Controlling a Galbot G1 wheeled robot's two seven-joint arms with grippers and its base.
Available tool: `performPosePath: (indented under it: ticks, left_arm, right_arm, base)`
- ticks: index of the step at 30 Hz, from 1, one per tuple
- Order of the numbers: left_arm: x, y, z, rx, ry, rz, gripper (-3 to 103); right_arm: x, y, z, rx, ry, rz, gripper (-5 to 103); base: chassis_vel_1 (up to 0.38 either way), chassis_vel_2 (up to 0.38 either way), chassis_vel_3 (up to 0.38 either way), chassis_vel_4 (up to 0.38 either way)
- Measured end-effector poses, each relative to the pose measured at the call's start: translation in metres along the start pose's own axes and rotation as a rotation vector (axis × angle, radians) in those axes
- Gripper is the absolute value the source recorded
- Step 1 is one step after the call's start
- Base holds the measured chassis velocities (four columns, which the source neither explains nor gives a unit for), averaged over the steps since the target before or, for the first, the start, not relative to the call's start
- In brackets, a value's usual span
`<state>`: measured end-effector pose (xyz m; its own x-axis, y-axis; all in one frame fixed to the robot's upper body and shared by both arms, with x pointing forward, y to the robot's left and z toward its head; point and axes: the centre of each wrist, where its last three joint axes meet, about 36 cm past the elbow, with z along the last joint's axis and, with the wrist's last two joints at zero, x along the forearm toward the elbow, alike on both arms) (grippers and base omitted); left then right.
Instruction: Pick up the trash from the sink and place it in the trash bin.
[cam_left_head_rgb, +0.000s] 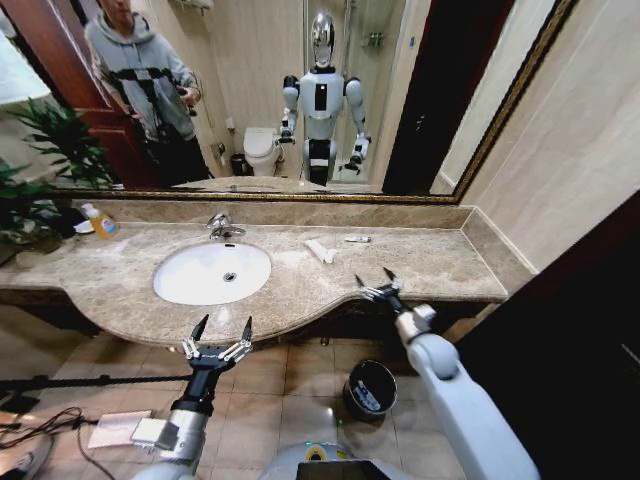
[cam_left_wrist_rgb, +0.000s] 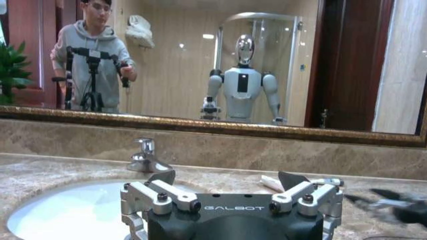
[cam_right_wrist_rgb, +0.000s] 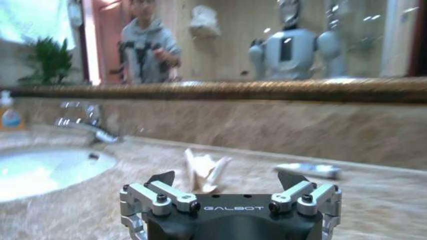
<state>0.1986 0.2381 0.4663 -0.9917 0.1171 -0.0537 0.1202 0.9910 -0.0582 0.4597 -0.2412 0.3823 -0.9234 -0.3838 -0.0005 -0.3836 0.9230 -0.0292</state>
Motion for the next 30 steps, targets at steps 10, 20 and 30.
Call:
performPosePath:
  ticks: [10,20,30]
  left_arm:
    - [0.000,0.000,0.000,0.000,0.000,0.000,100]
    - [0.000,0.000,0.000,0.000,0.000,0.000,100]
    - [0.000,0.000,0.000,0.000,0.000,0.000,100]
  right_arm:
    - [-0.071,0.012,0.002,0.022,0.068,0.026,100]
    - [-0.121,0.020,-0.016,-0.007,0.092,-0.048,103]
    - [-0.130,0.030,-0.014,0.001,0.098,-0.086,82]
  base:
    - [0.000,0.000,0.000,0.000]
    - [0.000,0.000,0.000,0.000]
    - [0.000,0.000,0.000,0.000]
